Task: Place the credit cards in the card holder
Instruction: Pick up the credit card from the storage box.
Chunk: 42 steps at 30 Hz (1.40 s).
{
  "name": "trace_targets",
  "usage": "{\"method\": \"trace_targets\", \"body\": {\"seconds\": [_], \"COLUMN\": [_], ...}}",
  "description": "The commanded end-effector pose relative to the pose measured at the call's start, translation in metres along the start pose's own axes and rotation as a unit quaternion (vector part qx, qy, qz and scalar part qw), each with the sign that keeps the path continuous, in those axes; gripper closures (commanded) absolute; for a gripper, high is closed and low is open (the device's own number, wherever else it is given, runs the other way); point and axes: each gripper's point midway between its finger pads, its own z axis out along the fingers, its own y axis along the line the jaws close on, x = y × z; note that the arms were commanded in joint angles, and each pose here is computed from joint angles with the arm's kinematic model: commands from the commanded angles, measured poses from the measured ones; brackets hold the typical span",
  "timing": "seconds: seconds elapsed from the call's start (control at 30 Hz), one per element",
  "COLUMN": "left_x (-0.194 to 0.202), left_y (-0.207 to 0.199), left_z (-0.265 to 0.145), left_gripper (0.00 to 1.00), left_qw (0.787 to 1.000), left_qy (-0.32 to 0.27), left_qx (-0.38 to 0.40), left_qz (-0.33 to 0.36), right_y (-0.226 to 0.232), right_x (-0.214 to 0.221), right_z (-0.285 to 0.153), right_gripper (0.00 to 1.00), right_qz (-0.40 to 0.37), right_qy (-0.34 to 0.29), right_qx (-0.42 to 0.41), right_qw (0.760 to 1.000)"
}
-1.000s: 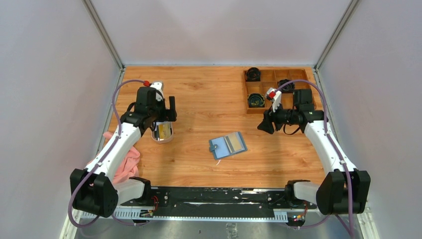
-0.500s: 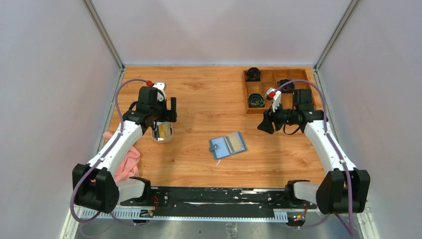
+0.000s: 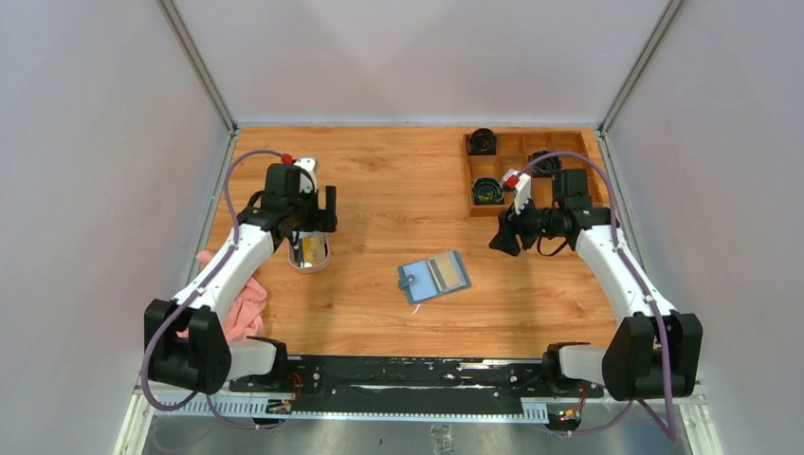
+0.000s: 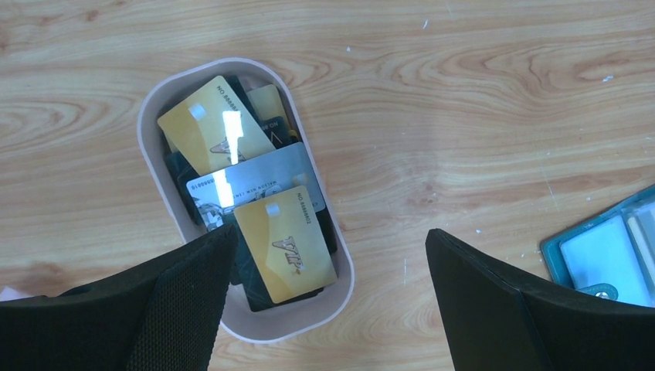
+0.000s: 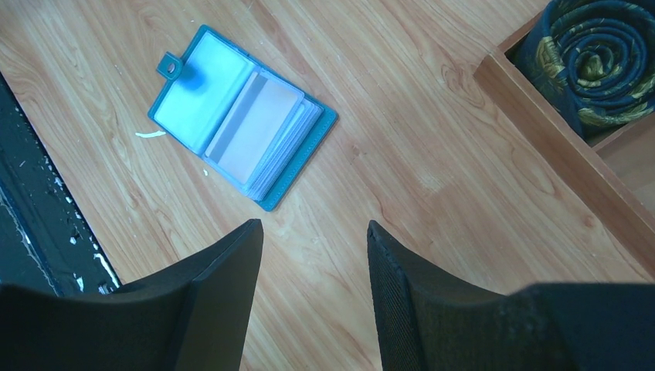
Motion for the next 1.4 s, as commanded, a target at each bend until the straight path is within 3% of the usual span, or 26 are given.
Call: {"method": "trace_targets", "body": {"seconds": [0.0,0.17,0.4,0.5,0.67,1.07,1.37], "left_x": [-0.003,-0.005,0.001,0.011,0.034,0.065,0.080], "left_y": [0.001,0.010,0.042,0.052,0.042,0.041,0.039], "left_z": [0.012,0.027,0.026,0.024,0.028,0.037,0.045], "left_gripper": [0.06,0.17,0.46,0.52,0.53,0.53,0.47], "left_qw": [1.000,0.999,0.994,0.993,0.993,0.984,0.979], "left_qy": [0.008,0.036,0.067,0.080,0.113,0.175,0.197], "left_qx": [0.016,-0.008,-0.083,-0.084,-0.038,-0.029,-0.027], "left_qz": [-0.016,-0.021,0.023,0.016,-0.008,-0.022,-0.048], "right_y": [-0.002,-0.005,-0.003,-0.002,-0.001,0.000,0.001], "right_x": [0.008,0.013,0.012,0.011,0.009,0.009,0.009], "right_z": [0.009,0.015,0.015,0.015,0.014,0.013,0.013], "right_gripper": [0.44,0.44,0.44,0.44,0.44,0.44,0.44], "right_qz": [-0.002,0.005,0.001,0.000,-0.002,-0.002,-0.002], "right_qy": [0.025,0.044,0.044,0.042,0.039,0.038,0.037], "right_qx": [0.010,0.017,0.019,0.017,0.017,0.015,0.013], "right_qw": [1.000,0.999,0.999,0.999,0.999,0.999,0.999]}}
